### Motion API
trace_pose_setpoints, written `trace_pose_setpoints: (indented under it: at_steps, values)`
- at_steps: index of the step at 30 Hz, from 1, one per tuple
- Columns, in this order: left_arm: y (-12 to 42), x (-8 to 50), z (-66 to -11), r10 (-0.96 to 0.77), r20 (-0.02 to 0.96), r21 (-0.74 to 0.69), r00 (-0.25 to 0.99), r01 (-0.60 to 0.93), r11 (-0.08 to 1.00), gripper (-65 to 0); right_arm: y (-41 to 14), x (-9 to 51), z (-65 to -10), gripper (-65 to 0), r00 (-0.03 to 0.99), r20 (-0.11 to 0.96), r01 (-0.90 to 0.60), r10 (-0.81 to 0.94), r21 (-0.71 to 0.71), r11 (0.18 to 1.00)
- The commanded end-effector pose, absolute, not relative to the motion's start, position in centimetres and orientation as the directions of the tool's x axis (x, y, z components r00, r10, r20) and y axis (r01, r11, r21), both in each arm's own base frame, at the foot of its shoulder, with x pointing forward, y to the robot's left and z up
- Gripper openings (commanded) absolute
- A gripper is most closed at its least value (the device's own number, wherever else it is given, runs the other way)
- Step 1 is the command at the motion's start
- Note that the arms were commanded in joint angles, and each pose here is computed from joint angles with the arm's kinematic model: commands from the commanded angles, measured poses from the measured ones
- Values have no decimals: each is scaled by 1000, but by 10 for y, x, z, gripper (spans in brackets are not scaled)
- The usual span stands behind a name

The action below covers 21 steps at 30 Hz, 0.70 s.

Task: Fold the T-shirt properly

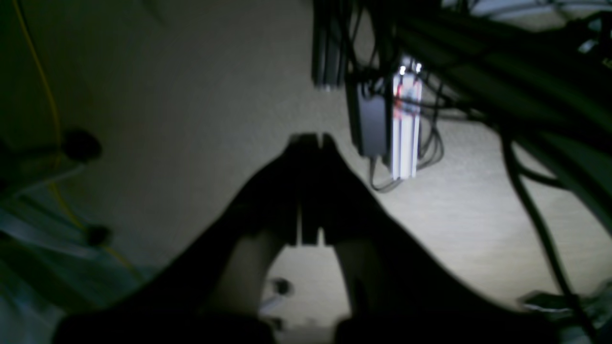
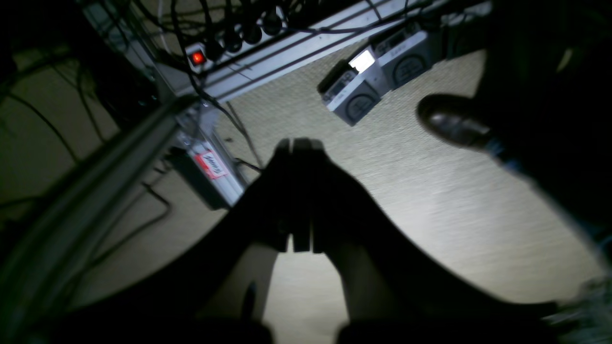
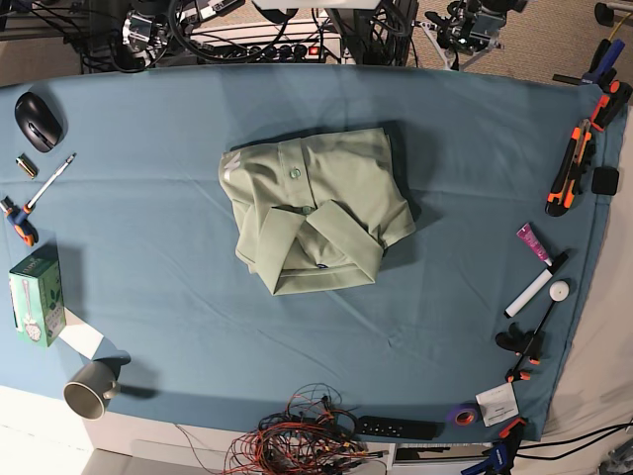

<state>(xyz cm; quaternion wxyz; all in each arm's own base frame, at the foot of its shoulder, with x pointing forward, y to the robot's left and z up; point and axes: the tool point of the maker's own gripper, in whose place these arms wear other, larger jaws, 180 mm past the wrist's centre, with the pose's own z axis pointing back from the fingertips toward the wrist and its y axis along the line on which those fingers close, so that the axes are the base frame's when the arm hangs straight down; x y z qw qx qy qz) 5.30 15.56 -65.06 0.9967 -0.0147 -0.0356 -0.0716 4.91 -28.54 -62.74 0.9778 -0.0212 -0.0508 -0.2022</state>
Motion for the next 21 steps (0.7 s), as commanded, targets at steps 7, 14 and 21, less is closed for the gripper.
trace_pose_setpoints:
  at_steps: [7, 14, 21]
  values:
    - [160, 45, -654, -80, 64, -26, 995, 82, 996, -650, -247, 28, -644, -650, 889, 87, 452, -450, -4, 892]
    - [155, 41, -655, -78, 57, -33, 995, 80, 996, -650, -222, 36, -650, -650, 927, 85, 365, -366, 20, 931]
    - [143, 46, -655, -75, 80, -57, 994, 79, 995, -650, -216, 36, -651, -650, 964, 74, 257, -256, 0, 966]
